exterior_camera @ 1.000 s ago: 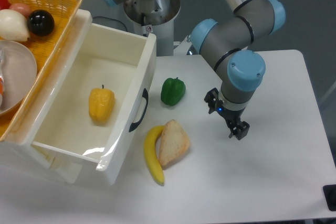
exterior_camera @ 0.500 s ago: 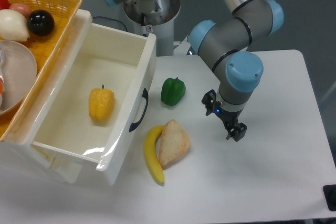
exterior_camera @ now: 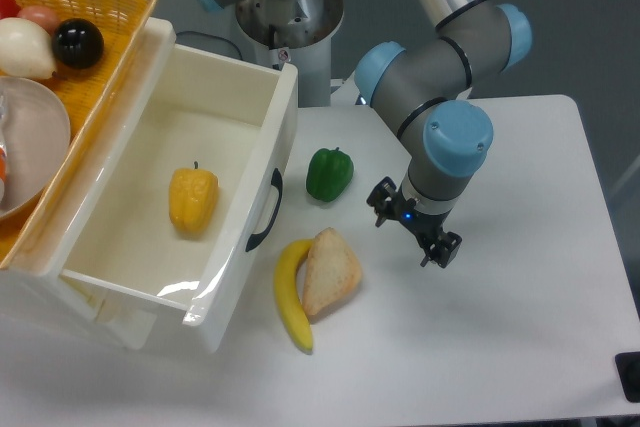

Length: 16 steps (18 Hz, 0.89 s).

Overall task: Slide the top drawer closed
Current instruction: 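Move the gripper toward the open white drawer's front face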

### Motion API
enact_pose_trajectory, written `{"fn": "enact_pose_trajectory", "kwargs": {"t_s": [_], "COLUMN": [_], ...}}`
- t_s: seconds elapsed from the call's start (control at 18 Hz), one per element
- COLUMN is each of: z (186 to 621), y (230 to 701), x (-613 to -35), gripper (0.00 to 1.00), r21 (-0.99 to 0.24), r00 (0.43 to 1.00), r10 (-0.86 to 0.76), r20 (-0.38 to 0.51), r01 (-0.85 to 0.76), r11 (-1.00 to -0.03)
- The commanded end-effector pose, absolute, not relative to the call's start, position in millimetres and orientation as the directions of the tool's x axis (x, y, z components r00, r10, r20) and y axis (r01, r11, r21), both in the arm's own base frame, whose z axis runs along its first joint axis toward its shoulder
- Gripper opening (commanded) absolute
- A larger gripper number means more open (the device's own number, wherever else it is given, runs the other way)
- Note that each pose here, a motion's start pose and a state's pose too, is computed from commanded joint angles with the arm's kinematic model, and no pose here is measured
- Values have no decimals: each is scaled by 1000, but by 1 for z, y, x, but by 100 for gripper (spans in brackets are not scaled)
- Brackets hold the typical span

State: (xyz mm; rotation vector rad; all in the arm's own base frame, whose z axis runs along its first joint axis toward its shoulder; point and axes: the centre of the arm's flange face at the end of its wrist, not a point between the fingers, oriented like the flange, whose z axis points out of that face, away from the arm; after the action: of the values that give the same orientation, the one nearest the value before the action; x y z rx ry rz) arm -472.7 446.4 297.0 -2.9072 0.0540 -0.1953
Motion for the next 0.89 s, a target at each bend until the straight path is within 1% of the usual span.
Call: {"fn": "enact_pose_trajectory", "kwargs": {"t_s": [0.06,0.11,0.17,0.28,0.33,0.39,0.5,0.56,0.61,0.78,0.89], "z": [302,305,311,320,325,330,340,345,346,361,362], "y": [446,447,447,450,450,451,455,455,455,455,456], "x": [-472,-469,-468,-463,-461,-458,-450,-447,-444,-433,-426], "gripper": [74,51,37,26,16,8,3,3,0,0,0], "r21": [-237,-248,-270,-295,-300,-307,-335,-348,-350,-369,-367], "r00": [991,990,990,989,989,989,987,986,983,976,970], "r10": [-41,-35,-32,-18,-9,1,8,6,7,6,0], "r20": [129,136,139,147,146,149,159,167,185,219,243], "r01": [-9,0,6,27,36,47,61,65,73,88,92], "r11": [-972,-969,-963,-955,-953,-951,-940,-935,-934,-925,-926]}}
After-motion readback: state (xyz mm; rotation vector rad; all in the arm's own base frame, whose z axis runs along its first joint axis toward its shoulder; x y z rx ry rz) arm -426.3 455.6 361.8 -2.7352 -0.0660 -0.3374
